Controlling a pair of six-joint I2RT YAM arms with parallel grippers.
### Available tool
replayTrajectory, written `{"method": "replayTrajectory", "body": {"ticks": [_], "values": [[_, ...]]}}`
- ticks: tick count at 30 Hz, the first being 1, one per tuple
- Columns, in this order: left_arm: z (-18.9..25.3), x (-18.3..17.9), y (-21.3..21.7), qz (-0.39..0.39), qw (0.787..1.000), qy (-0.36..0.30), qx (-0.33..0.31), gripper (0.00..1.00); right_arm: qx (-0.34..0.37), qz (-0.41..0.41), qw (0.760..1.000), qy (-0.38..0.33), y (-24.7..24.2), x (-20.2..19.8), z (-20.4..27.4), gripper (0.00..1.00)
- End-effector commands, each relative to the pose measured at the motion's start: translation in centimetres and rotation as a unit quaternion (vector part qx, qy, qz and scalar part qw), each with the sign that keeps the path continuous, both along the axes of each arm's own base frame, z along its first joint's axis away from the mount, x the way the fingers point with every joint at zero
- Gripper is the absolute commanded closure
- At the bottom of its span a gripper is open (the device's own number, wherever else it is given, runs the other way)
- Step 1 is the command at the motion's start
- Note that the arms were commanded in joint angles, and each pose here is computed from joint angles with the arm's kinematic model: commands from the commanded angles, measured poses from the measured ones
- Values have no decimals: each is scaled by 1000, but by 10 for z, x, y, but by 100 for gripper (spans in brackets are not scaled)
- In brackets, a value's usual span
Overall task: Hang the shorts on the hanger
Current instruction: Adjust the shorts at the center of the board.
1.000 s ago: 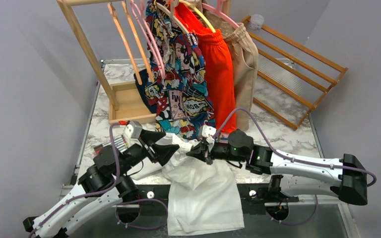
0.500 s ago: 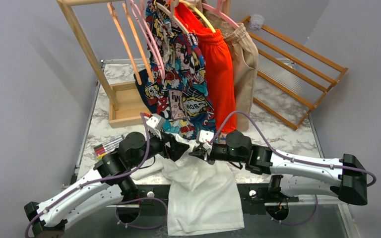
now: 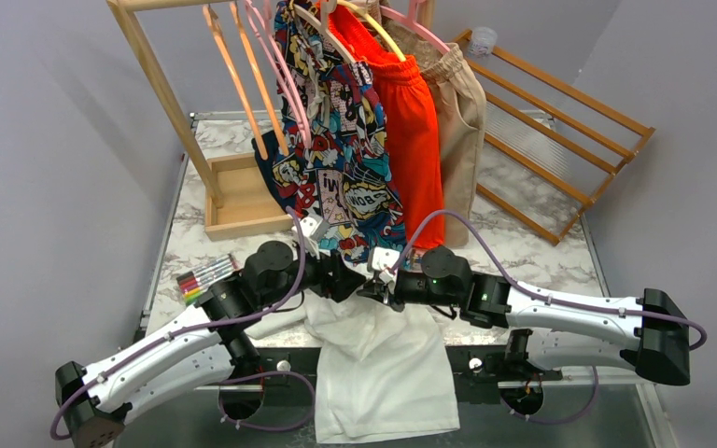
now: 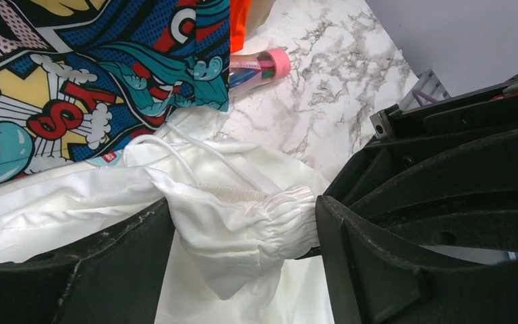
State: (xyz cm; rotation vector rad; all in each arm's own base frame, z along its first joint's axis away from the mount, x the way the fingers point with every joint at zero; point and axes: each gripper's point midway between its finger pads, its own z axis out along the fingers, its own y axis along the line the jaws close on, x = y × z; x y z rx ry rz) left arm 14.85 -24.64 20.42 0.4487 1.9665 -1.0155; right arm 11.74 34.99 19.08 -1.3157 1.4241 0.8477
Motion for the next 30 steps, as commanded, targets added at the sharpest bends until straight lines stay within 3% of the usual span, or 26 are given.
{"method": "replayTrajectory", "body": {"ticks": [1, 14, 16, 22, 23, 30], "values": [[-4, -8, -7, -24, 1000, 8, -13, 24, 13, 10, 1000, -11, 4, -2, 15, 99], [-19, -17, -18, -59, 998, 33, -7, 25, 24, 9, 999, -24, 9, 2, 25, 99], [-19, -19, -19, -67, 997, 33, -9, 37, 27, 7, 999, -26, 9, 2, 27, 99], [-15, -22, -20, -79, 996, 26, -12, 94, 29, 1, 999, -28, 8, 4, 29, 99], [-15, -21, -19, -78, 997, 23, -13, 100, 29, 0, 999, -27, 8, 4, 30, 99], [6, -3, 2, -4, 1000, -20, -23, 100, 21, -15, 1000, -4, 1, 3, 24, 97]]}}
